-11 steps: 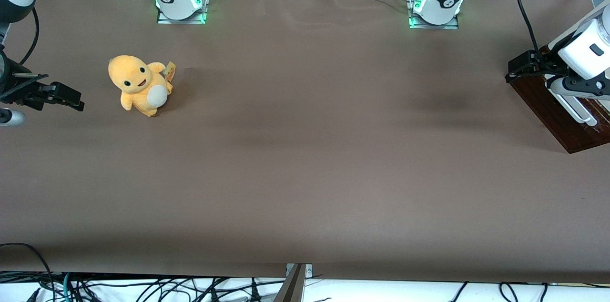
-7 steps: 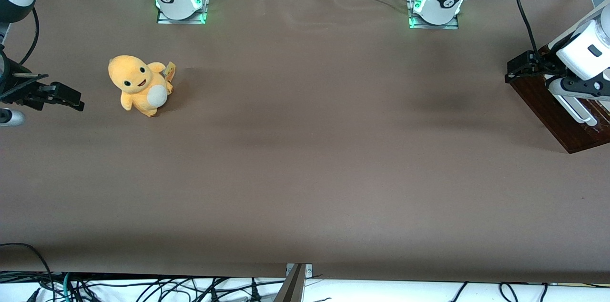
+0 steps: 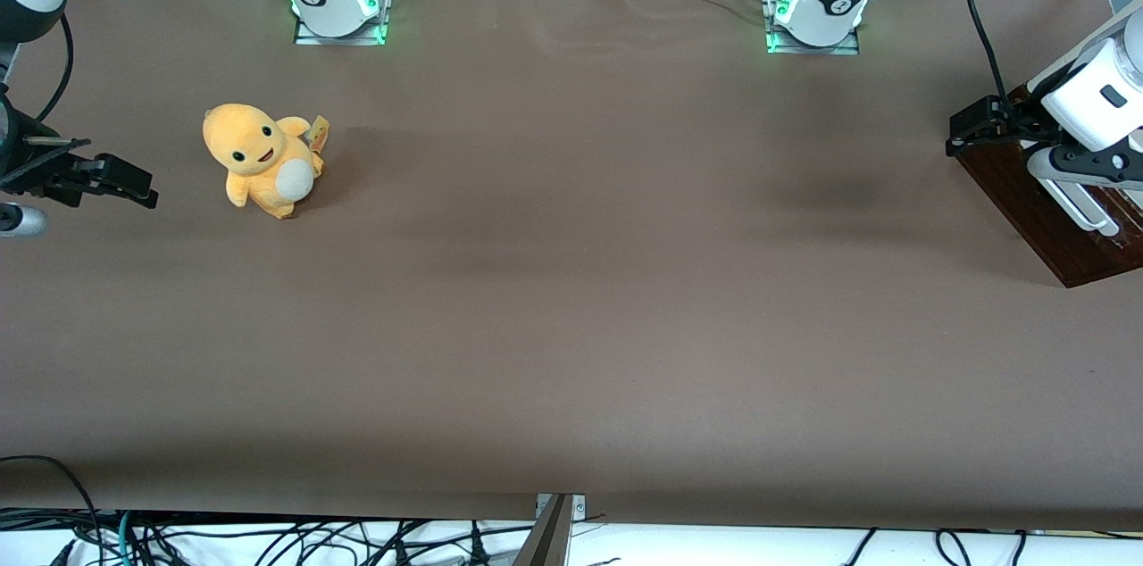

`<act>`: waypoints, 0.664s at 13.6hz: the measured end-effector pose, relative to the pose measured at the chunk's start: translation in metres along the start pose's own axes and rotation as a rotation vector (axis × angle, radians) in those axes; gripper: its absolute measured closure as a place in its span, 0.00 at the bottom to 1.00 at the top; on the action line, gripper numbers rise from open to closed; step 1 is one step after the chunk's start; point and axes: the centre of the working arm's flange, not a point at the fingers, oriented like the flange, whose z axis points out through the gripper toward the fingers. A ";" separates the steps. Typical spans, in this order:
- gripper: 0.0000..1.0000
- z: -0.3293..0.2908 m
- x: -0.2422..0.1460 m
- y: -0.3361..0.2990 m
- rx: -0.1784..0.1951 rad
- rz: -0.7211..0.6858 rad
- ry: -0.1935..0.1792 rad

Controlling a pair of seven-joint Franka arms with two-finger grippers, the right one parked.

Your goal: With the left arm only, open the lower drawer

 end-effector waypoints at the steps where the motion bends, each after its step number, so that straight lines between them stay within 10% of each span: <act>1: 0.00 0.000 0.000 0.000 0.000 -0.001 0.000; 9: 0.00 0.002 -0.001 -0.002 -0.002 -0.003 -0.016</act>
